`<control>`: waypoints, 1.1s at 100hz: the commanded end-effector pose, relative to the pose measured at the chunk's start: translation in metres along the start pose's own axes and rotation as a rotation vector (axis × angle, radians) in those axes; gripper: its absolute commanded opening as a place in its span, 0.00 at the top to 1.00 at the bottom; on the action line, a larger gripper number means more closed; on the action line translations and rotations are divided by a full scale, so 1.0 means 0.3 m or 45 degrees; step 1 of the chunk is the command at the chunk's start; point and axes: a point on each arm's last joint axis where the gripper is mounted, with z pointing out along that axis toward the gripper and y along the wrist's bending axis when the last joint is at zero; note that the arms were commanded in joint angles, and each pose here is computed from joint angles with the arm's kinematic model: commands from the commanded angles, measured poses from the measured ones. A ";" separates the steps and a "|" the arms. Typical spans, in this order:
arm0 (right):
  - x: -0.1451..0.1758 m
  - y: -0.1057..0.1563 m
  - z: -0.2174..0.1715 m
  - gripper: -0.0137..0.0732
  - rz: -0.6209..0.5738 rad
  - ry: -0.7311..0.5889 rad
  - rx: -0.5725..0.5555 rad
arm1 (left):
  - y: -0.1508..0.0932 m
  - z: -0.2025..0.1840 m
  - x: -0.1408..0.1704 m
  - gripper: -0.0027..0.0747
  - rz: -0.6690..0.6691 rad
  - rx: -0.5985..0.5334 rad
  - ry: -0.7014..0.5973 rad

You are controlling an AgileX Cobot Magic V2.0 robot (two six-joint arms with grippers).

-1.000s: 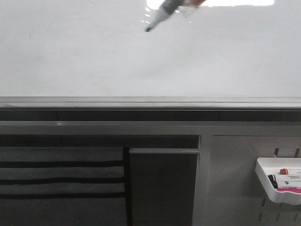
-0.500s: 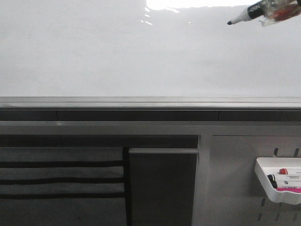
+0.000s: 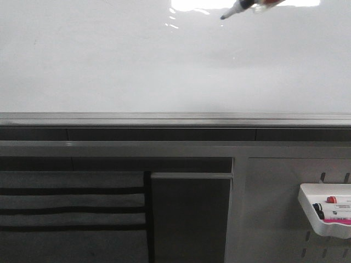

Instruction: Write number 3 on whiteboard

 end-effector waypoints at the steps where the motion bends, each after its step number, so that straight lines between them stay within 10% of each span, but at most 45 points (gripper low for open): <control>1: -0.093 -0.043 0.019 0.88 0.029 -0.005 -0.027 | 0.007 -0.013 -0.041 0.38 -0.038 -0.034 -0.102; 110: -0.228 -0.126 0.219 0.88 -0.105 -0.082 0.106 | 0.007 -0.013 -0.041 0.38 -0.038 -0.034 -0.102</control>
